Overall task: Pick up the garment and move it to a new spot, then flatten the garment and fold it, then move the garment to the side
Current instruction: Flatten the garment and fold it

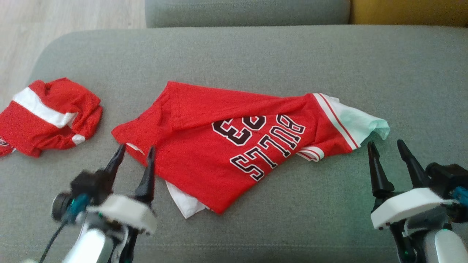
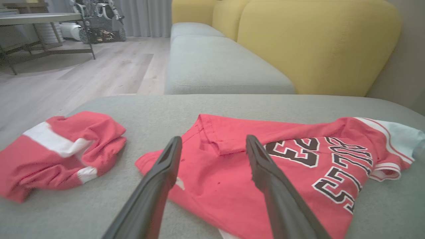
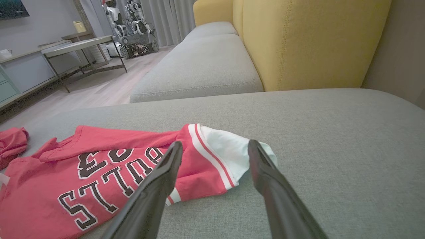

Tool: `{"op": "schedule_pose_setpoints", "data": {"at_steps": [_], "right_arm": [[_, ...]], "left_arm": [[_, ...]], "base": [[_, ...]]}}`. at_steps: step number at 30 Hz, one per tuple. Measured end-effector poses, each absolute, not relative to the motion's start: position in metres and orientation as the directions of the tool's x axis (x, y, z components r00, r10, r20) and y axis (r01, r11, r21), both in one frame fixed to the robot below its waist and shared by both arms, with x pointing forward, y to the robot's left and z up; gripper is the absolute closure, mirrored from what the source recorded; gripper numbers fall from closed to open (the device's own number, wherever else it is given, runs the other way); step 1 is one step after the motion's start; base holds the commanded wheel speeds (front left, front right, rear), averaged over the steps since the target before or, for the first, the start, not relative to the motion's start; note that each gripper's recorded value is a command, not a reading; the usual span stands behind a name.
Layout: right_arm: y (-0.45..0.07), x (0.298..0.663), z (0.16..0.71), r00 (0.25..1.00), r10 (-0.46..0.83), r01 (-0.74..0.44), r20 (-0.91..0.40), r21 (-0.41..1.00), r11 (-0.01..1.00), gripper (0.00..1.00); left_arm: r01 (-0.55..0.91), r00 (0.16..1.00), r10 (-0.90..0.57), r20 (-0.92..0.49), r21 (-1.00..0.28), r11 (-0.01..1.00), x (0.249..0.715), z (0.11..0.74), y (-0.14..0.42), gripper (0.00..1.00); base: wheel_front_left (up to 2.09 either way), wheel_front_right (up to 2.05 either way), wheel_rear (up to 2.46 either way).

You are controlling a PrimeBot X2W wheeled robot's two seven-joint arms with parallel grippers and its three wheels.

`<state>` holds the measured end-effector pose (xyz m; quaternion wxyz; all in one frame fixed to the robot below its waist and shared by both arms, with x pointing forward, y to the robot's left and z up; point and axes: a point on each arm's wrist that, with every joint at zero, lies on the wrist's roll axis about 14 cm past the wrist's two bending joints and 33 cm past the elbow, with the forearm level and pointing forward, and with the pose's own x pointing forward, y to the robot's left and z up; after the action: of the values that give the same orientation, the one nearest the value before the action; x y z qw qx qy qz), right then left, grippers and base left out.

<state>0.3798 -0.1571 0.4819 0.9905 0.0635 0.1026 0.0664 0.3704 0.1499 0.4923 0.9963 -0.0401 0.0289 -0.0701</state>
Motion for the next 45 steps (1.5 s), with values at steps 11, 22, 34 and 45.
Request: {"op": "schedule_pose_setpoints", "data": {"at_steps": [11, 22, 34, 45], "right_arm": [[-0.155, 0.402, 0.473, 0.966, 0.150, -0.121, -0.211, 0.145, 0.982, 0.00], [-0.171, 0.407, 0.453, 0.960, 0.102, -0.068, -0.259, 0.139, 0.988, 0.00], [-0.176, 0.407, 0.451, 0.963, 0.087, -0.050, -0.257, 0.149, 0.988, 0.00], [-0.191, 0.409, 0.457, 0.970, 0.045, -0.010, -0.237, 0.149, 0.989, 0.00]], "left_arm": [[0.278, 0.926, -0.313, -0.214, -0.176, 0.944, 0.450, 0.472, 0.099, 0.00], [0.193, 0.833, -0.294, -0.469, -0.252, 0.948, 0.479, 0.391, 0.110, 0.00], [0.203, 0.832, -0.327, -0.448, -0.303, 0.931, 0.488, 0.385, 0.101, 0.60], [0.225, 0.849, -0.327, -0.414, -0.278, 0.934, 0.490, 0.392, 0.103, 1.00]], "base": [[0.00, 0.00, 0.00], [0.00, 0.00, 0.00], [0.00, 0.00, 0.00], [0.00, 0.00, 0.00]]}}
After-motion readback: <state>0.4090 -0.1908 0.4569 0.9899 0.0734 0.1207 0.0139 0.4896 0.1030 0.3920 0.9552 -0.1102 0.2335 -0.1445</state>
